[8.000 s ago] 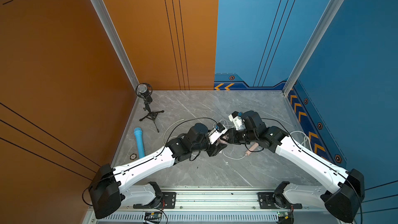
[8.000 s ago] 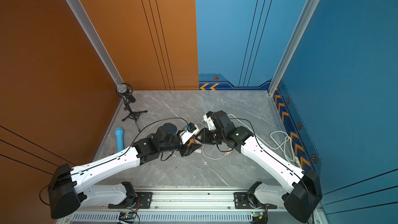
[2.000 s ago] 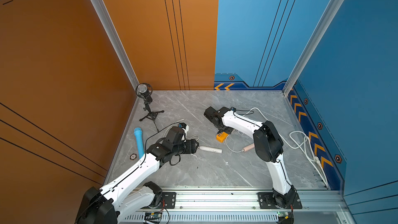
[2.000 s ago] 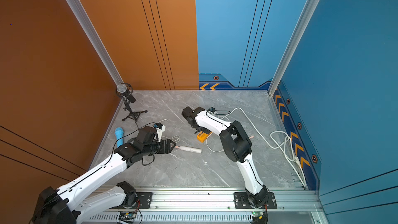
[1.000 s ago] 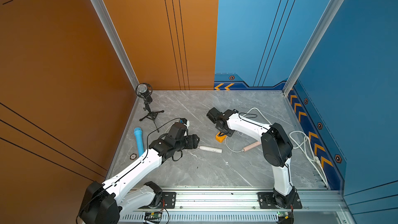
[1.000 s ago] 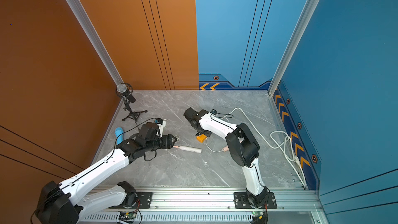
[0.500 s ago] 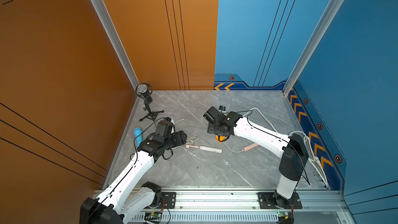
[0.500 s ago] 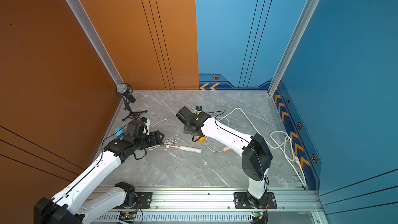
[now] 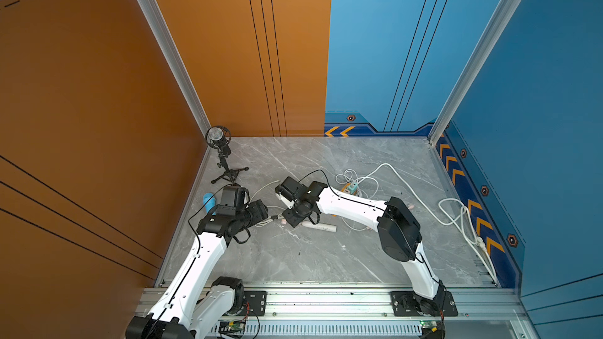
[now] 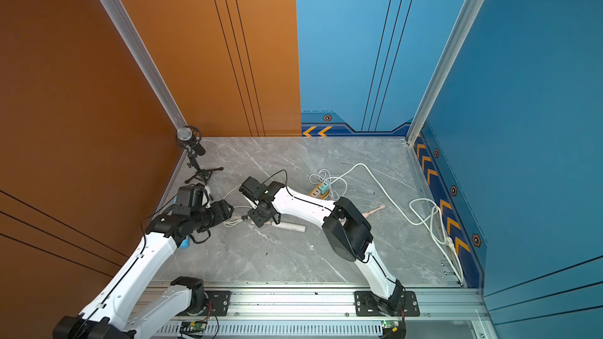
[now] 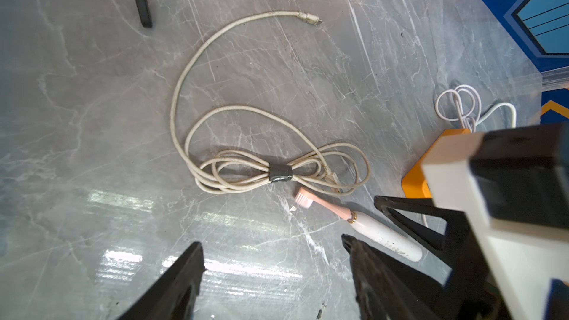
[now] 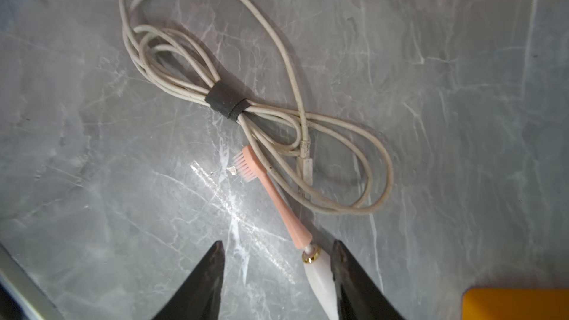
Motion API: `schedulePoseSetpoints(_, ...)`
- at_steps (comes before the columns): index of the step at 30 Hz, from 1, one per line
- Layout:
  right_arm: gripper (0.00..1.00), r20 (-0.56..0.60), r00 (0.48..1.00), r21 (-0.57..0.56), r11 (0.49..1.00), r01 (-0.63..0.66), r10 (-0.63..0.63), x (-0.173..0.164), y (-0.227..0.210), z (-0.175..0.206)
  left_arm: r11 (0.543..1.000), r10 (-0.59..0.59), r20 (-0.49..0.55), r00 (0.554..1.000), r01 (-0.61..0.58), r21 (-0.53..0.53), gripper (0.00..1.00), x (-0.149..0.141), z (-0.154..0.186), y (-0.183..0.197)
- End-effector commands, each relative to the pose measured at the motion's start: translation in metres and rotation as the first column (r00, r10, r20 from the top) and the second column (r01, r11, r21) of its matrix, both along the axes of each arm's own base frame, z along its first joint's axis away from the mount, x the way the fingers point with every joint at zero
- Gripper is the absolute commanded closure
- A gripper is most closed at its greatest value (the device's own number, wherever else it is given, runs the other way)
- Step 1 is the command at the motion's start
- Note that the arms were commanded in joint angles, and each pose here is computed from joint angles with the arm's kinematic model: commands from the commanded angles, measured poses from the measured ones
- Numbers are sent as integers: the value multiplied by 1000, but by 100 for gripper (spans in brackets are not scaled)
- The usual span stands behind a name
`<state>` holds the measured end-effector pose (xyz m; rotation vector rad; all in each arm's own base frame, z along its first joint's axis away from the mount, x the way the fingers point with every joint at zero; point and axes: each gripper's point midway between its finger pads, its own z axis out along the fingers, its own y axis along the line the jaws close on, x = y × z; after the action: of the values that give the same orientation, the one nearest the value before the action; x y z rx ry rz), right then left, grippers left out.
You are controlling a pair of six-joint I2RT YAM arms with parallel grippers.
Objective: Charge the electric toothbrush
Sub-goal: Pick up the charging cable from the center of the board.
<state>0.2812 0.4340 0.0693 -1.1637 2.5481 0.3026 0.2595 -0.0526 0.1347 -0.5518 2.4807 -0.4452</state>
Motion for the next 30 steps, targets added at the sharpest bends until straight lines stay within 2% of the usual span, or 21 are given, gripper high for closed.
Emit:
schedulePoseSetpoints(1,42,65,990,-26,992,-127,128,13,8,-4,1000,7,-40,999,-7,-8,24,-8,-8,1)
schedulePoseSetpoints(12,46,141,977,-95,984,-150,162,34,9,-17,1000,-1,-52,999,2,7,24,-4,-9,2)
schedulePoseSetpoints(19,45,184,969,-65,985,-158,167,42,16,-6,1000,6,-47,999,-5,18,24,1,-6,4)
schedulePoseSetpoints(27,43,102,963,-48,968,-245,249,31,25,-25,1000,9,-45,999,-8,21,25,2,-5,5)
schedulePoseSetpoints(30,42,98,967,-62,971,-230,235,39,24,-31,1000,8,-50,999,-7,22,24,3,-6,5)
